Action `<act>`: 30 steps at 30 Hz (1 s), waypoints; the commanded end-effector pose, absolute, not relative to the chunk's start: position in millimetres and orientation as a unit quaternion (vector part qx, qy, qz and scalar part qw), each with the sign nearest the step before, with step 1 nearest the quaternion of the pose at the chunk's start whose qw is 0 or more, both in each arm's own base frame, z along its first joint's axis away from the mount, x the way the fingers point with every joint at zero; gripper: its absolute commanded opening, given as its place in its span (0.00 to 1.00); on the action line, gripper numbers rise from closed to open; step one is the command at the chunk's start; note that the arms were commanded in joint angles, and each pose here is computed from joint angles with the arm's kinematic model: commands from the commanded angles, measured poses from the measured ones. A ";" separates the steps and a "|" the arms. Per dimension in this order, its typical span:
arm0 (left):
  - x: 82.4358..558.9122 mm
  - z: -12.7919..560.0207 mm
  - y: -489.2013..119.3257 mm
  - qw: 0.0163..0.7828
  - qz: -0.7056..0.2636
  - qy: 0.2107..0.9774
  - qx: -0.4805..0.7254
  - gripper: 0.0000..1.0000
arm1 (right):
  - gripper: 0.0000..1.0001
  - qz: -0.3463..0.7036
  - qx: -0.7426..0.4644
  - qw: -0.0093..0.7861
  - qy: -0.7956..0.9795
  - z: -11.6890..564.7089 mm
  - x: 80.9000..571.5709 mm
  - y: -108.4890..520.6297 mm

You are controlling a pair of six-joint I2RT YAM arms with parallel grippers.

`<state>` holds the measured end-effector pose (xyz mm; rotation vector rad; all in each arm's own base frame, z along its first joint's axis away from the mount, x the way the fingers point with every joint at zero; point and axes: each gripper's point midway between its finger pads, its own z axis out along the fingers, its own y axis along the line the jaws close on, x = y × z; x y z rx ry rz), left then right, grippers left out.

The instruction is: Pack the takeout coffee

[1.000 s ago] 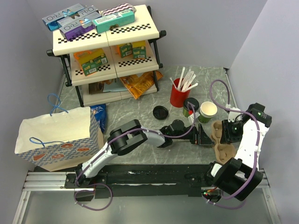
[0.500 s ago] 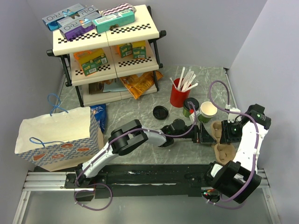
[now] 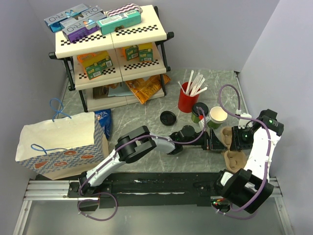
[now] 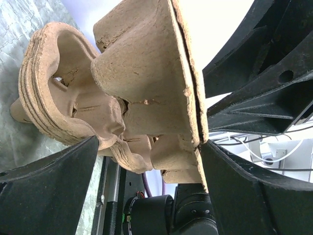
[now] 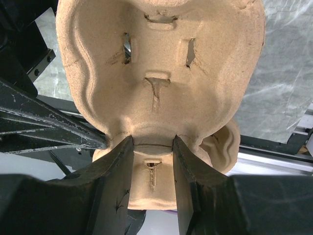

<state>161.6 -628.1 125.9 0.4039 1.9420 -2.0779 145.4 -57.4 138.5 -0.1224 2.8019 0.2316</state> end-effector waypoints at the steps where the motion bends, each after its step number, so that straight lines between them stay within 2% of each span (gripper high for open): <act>1: 157.5 138.0 -633.6 0.141 -0.732 0.651 0.141 0.91 | 0.00 0.119 -0.027 0.138 0.983 141.9 129.8 -40.5; 10: 154.3 151.7 -619.8 0.143 -0.765 0.613 0.134 0.92 | 0.00 0.122 -0.026 0.132 0.983 139.5 127.4 -39.2; 30: 164.5 129.7 -627.6 0.128 -0.737 0.654 0.113 0.89 | 0.00 0.153 -0.027 0.129 0.979 142.5 127.3 -29.3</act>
